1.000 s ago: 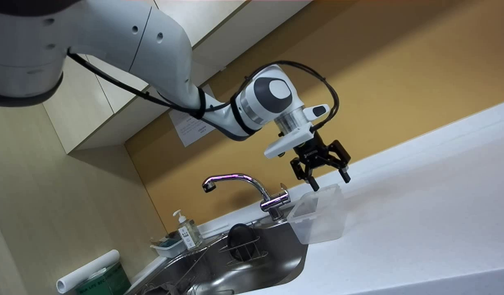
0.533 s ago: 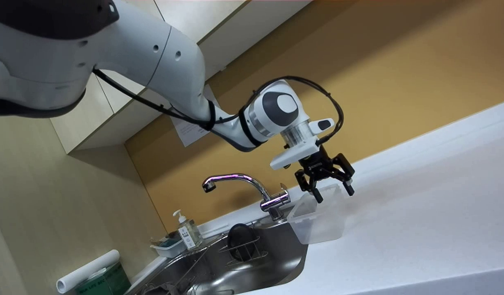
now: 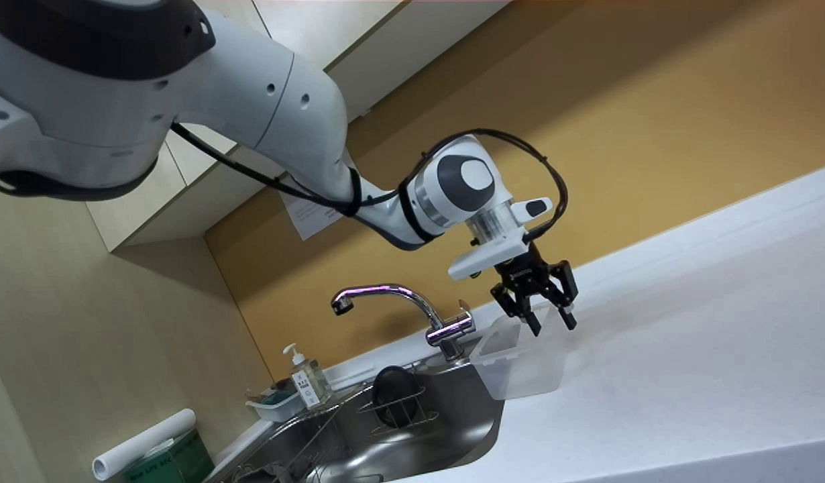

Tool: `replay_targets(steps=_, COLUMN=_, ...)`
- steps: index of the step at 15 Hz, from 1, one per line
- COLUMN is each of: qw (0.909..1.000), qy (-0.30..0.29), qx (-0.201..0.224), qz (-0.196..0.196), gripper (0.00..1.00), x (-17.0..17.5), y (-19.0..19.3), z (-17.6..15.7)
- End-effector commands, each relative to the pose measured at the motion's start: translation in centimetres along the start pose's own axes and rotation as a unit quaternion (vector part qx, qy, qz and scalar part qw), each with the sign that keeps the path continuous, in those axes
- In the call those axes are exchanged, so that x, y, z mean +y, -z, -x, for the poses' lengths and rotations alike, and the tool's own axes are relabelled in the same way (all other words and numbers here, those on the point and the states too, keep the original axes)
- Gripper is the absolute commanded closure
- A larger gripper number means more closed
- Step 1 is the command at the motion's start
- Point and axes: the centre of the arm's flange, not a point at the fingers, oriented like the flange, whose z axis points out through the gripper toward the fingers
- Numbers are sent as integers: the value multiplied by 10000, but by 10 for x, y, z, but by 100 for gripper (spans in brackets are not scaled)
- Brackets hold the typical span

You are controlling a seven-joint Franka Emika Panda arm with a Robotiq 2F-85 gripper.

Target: Put the clear lunch box inside the sink

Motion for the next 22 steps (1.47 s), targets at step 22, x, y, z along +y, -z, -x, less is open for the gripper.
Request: replay_targets(steps=22, qw=9894, qy=1419, qx=-41, qz=-313, gripper=97, x=-116, y=78, z=69)
